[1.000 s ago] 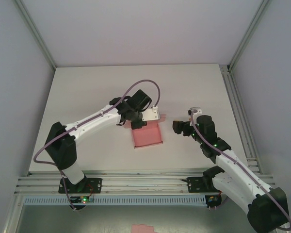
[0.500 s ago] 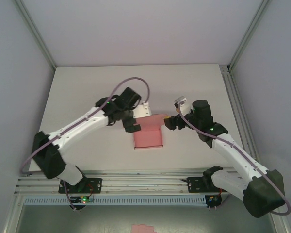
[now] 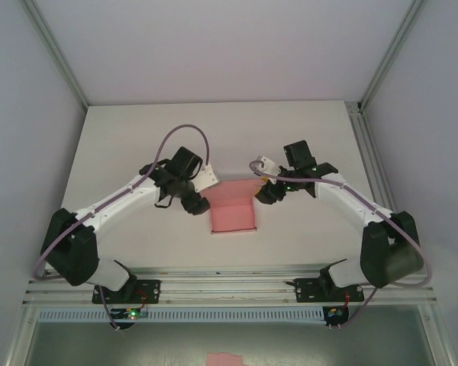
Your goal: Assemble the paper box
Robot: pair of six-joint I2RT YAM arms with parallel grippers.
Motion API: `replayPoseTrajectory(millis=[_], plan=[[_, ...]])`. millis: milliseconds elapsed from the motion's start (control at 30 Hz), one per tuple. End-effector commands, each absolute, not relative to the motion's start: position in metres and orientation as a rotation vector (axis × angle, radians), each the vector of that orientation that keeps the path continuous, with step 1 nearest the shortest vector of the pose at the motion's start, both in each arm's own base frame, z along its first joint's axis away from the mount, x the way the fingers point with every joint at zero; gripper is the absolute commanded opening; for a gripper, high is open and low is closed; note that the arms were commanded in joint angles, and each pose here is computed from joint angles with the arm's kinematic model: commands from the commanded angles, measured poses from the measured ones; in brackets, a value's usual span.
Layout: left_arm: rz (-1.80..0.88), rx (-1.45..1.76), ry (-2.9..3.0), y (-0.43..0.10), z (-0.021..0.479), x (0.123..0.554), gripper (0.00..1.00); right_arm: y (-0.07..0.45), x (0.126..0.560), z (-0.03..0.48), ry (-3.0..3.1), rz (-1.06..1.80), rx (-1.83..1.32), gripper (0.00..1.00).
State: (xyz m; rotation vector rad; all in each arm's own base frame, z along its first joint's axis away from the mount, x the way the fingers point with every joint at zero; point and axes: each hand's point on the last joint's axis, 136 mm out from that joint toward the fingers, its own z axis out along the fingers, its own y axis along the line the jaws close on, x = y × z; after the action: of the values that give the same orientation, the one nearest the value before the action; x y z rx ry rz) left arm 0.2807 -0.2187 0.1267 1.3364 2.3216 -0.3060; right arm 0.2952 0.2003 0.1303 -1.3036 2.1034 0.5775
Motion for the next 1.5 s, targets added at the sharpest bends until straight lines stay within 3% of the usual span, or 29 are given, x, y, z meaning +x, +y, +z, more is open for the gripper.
replayPoseTrajectory(millis=[0,33,133,300,400,533,667,767,900,1167,1467], plan=[[-0.35,1.338,2.288,-0.23,0.135,0.291,0.57,0.207,0.297,0.138,2.06,0.625,-1.37,0.42],[-0.345,1.338,2.293,-0.231,0.134,0.292,0.54,0.207,0.298,0.136,2.071,0.627,-1.373,0.34],[-0.363,1.343,2.311,-0.233,0.13,0.292,0.38,0.21,0.297,0.131,2.099,0.651,-1.388,0.24],[-0.313,1.309,2.35,-0.228,0.124,0.298,0.11,0.213,0.292,0.129,2.1,0.67,-1.412,0.12],[-0.273,1.248,2.373,-0.226,0.127,0.307,0.0,0.218,0.291,0.132,2.103,0.685,-1.391,0.03],[-0.215,1.07,2.398,-0.226,0.138,0.331,0.0,0.225,0.309,0.144,2.132,0.533,-1.229,0.0],[-0.167,0.697,2.437,-0.225,0.159,0.366,0.01,0.21,0.357,0.174,2.226,0.368,-0.621,0.0],[-0.165,0.354,2.443,-0.221,0.173,0.393,0.0,0.208,0.374,0.197,2.14,0.39,-0.254,0.0],[-0.301,0.213,2.367,-0.245,0.185,0.41,0.0,0.211,0.389,0.208,2.06,0.523,0.039,0.0],[-0.365,-0.038,2.338,-0.248,0.177,0.424,0.02,0.217,0.408,0.193,1.988,0.66,0.408,0.0],[-0.505,-0.266,2.265,-0.258,0.174,0.44,0.07,0.243,0.399,0.154,2.073,0.67,0.346,0.0]])
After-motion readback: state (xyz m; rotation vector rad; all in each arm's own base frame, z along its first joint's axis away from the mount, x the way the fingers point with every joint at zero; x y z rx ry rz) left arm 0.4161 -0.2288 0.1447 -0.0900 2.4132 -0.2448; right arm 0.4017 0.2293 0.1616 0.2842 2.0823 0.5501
